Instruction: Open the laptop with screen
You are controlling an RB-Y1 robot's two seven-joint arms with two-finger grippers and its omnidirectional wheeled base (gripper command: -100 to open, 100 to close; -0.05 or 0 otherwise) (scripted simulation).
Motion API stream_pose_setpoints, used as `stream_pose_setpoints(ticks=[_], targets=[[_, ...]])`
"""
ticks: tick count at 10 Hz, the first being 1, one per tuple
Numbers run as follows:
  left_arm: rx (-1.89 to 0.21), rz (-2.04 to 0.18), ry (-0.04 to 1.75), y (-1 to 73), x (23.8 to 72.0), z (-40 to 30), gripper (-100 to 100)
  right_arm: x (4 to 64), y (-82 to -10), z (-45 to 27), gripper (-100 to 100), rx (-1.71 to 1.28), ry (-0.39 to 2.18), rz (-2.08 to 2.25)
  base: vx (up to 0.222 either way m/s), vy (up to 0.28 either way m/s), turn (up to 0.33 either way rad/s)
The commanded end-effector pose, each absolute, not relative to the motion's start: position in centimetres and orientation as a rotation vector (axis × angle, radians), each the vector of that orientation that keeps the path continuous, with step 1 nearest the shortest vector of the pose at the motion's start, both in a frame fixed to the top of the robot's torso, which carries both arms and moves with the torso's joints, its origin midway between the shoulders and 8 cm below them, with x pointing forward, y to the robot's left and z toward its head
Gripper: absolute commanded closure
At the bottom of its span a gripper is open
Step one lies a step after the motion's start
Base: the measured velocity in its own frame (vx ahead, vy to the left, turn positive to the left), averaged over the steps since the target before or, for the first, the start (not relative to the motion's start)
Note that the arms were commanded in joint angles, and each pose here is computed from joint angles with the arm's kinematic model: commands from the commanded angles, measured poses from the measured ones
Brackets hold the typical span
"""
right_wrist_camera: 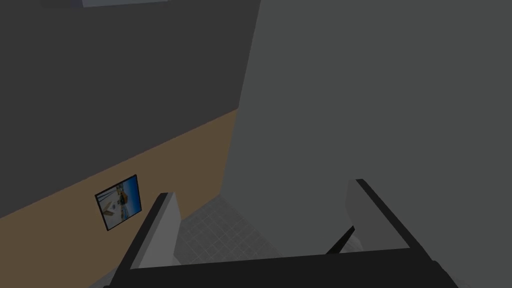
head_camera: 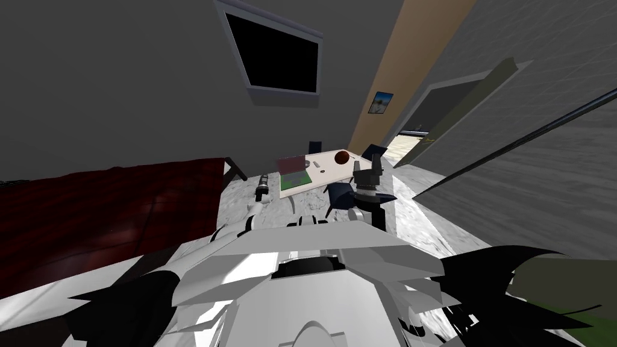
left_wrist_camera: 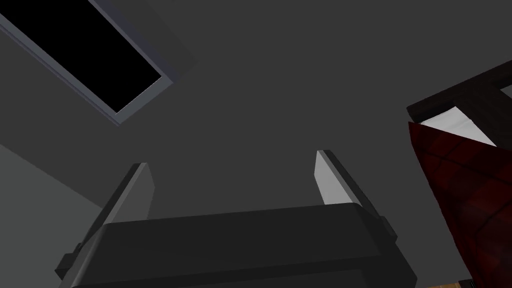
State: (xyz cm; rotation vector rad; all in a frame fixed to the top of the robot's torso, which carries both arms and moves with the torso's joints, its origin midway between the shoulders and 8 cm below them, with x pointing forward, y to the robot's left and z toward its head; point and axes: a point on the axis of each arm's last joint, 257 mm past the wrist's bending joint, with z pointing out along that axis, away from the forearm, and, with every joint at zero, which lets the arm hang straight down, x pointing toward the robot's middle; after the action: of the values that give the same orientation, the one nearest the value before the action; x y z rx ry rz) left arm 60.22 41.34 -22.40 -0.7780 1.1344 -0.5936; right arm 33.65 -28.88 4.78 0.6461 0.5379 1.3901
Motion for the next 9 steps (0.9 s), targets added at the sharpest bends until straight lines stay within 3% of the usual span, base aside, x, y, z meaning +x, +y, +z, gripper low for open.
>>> stream_pose_setpoints(ticks=[1,5,9], targets=[[-0.788,-0.577,1.172,41.4,61.1,-22.7,-100,33.7,-28.9,4.8,0,0.646,0.538,1.39,-0.041,-0.025,0.061],[-0.821,-0.568,1.219,40.6,63.2,-22.6,-100,33.7,-28.9,4.8,0,0.646,0.538,1.39,-0.005,-0.027,0.053],[-0.857,-0.582,1.241,39.2,65.1,-21.8,-100,33.6,-28.9,4.8,0,0.646,0.538,1.39,0.055,-0.01,0.034]])
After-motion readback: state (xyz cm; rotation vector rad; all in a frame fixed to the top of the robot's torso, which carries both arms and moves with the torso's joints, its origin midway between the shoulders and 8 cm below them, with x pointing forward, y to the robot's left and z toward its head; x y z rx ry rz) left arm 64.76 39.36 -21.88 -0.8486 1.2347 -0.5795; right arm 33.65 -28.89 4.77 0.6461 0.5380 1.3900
